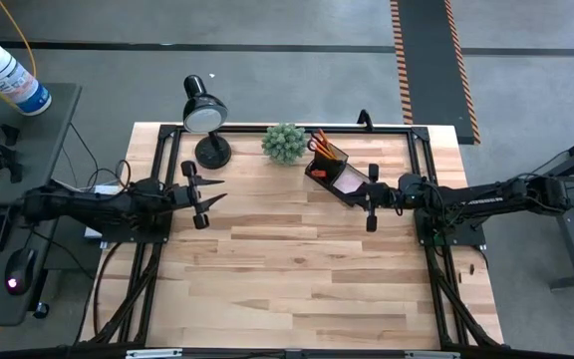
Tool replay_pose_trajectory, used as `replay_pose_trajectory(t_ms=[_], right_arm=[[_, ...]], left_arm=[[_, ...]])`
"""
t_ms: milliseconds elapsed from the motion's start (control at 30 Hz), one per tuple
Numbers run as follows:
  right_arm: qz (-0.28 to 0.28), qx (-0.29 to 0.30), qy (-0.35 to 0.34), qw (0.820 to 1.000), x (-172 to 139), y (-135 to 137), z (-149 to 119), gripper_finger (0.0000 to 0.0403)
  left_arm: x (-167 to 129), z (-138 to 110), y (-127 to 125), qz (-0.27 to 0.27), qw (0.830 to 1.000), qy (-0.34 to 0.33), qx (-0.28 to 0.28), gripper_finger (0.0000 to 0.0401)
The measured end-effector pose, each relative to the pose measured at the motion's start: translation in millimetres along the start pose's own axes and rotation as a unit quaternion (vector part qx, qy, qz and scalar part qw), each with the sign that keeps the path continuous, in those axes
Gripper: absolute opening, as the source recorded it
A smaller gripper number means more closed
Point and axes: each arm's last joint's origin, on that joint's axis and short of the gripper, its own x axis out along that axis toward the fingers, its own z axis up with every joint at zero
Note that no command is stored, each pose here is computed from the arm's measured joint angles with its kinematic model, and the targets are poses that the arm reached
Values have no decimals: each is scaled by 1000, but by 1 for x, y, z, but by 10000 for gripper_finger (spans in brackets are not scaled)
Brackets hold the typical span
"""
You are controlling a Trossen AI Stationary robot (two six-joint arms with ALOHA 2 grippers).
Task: Pick and place office supplies into organizer
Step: Return to Home Position
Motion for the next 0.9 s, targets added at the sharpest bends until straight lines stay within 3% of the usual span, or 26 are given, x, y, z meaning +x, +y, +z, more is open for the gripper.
replay_pose_trajectory(t_ms=[533,900], right_arm=[[-4,1,-27,1000,-8,-1,8,0],[-22,17,21,999,-37,-1,5,0]], left_arm=[[-24,-7,3,18,999,35,-4,150],[-23,-9,3,17,999,49,8,150]])
